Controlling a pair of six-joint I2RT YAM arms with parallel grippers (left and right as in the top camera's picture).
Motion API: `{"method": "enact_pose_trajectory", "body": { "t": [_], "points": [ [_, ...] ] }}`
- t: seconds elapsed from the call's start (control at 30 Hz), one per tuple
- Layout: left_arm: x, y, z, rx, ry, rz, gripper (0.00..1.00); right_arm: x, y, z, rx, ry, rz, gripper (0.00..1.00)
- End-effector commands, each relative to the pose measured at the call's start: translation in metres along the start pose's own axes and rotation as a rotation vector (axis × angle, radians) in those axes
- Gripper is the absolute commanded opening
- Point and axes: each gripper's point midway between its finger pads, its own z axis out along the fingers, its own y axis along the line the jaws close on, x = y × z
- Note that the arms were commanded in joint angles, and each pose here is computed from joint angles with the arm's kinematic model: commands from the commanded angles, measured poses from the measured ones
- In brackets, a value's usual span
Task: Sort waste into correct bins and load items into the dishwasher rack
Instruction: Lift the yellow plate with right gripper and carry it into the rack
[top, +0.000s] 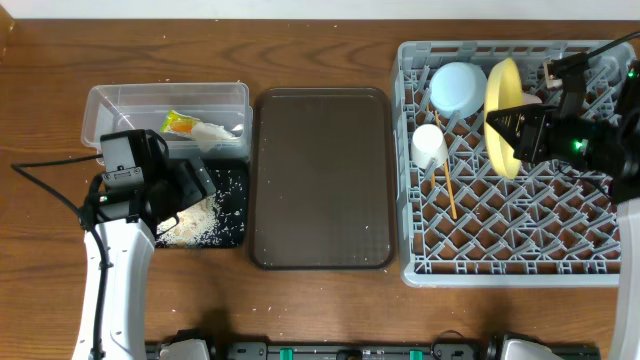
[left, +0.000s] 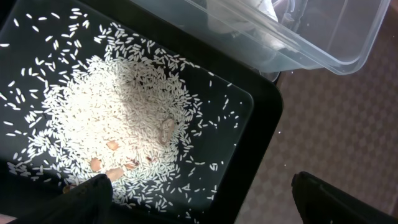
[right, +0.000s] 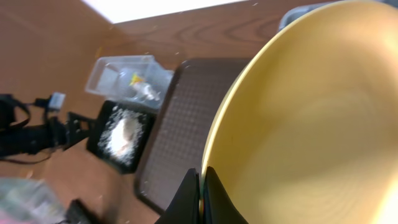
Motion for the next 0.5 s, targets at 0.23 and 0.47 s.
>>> {"method": "enact_pose_trajectory", "body": {
  "t": [0.23, 0.47],
  "points": [
    [-0.007, -0.001, -0.004, -0.002, -0.019, -0.002, 0.95, 0.004, -0.01, 0.022, -0.178, 0.047, -0.005, 0.01],
    [-0.007, -0.001, -0.004, -0.002, -0.019, -0.002, 0.95, 0.011, -0.016, 0.035, -0.252, 0.084, 0.01, 0.01]
  ]
}}
